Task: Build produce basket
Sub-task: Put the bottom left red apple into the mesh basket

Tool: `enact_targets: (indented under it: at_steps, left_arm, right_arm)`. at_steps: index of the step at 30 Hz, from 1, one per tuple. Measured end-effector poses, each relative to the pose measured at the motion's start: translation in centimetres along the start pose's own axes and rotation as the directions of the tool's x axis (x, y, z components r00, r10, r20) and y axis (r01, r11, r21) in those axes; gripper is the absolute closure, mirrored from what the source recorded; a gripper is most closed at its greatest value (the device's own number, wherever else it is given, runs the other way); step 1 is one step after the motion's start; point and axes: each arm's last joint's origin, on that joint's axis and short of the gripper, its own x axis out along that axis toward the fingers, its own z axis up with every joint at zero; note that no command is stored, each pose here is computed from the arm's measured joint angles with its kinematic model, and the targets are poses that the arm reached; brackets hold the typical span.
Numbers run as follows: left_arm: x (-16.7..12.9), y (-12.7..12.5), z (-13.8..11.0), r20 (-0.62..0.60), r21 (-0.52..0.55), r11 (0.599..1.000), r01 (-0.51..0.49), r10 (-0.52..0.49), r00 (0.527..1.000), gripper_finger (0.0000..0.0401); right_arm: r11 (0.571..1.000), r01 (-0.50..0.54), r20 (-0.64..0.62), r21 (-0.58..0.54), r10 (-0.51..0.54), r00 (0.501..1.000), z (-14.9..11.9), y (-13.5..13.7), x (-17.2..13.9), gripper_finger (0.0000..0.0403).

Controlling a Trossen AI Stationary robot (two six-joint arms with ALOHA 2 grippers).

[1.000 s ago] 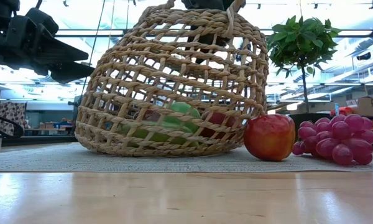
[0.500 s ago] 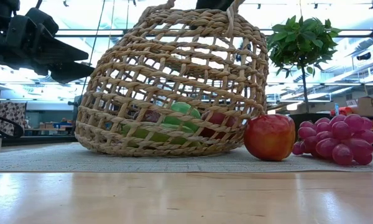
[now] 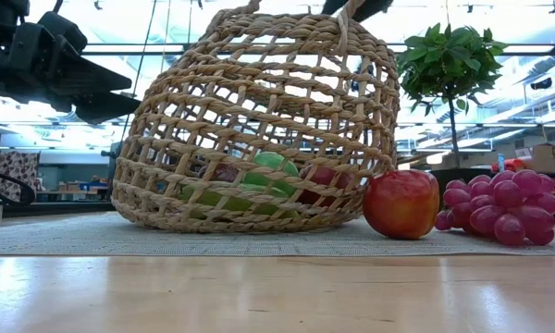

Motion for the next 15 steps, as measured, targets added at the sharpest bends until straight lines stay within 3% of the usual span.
enact_targets:
  at_steps: [15]
  left_arm:
    - [0.0, 0.0, 0.0, 0.000, 0.000, 1.000, 0.000, 0.000, 1.000, 0.0007]
  right_arm:
    - [0.991, 0.012, 0.048, 0.130, -0.019, 0.999, -4.7, -2.9, -2.1, 0.0007]
